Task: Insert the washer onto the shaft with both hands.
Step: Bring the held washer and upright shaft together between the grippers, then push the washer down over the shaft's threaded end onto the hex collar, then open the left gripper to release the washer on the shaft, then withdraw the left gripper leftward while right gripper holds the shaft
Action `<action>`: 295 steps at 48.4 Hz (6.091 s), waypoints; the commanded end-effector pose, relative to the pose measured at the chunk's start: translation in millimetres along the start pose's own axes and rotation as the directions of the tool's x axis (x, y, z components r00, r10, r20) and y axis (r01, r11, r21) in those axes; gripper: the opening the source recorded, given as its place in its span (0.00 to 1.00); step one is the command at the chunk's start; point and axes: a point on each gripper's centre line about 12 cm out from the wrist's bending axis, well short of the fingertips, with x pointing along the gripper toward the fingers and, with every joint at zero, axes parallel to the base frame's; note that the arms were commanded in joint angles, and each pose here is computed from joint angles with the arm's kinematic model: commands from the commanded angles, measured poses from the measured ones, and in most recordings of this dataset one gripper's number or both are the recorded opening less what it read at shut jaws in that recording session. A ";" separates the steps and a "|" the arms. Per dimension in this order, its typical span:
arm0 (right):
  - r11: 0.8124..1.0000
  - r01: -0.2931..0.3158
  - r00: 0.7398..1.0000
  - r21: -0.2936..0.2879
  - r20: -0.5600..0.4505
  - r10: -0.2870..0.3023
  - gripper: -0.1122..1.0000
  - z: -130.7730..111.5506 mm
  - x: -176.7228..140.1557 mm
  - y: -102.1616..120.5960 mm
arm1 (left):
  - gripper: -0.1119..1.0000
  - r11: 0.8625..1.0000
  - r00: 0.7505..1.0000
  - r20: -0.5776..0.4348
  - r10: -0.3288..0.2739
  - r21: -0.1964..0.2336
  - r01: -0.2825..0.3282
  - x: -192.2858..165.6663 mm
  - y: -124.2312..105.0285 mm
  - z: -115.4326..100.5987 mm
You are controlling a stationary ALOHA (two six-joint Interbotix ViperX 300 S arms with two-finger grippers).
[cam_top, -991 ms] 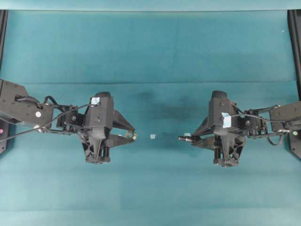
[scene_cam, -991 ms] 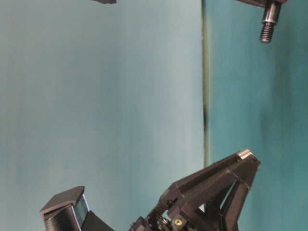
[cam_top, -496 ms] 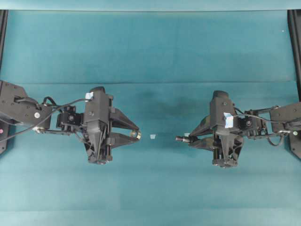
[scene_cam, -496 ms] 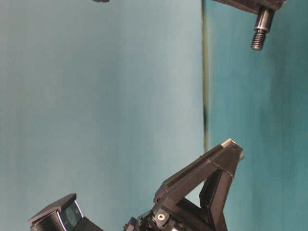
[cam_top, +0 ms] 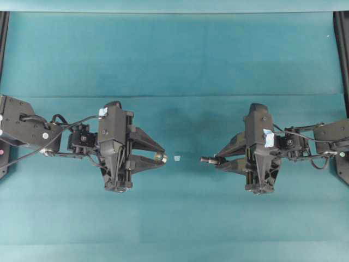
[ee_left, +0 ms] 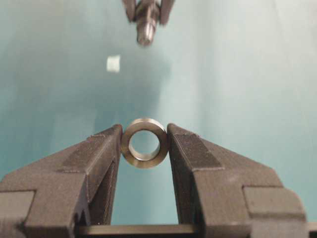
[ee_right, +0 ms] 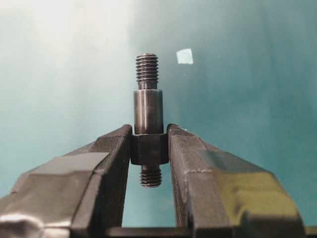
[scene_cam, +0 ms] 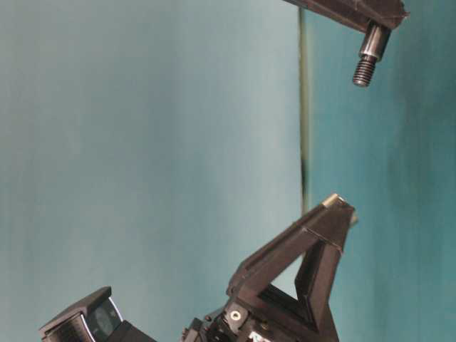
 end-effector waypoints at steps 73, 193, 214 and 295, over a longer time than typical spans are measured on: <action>1.000 -0.029 0.994 0.005 0.102 0.029 0.10 8.2 13.0 6.1 | 0.43 1.000 0.997 0.078 -0.028 0.009 0.028 33.6 -9.1 18.1; 0.999 -0.044 0.989 -0.010 0.139 0.045 0.10 22.0 24.5 12.4 | 0.43 1.000 0.997 0.066 -0.026 0.016 0.025 79.1 -9.6 18.7; 0.999 -0.042 0.991 -0.012 0.130 0.043 0.10 19.4 24.6 11.9 | 0.43 1.000 1.000 0.009 -0.016 0.001 0.016 80.5 -8.2 14.5; 0.999 -0.039 0.993 -0.007 0.114 0.040 0.10 13.6 23.7 10.6 | 0.82 1.000 0.992 -0.125 -0.002 0.010 0.003 -9.6 -11.0 19.2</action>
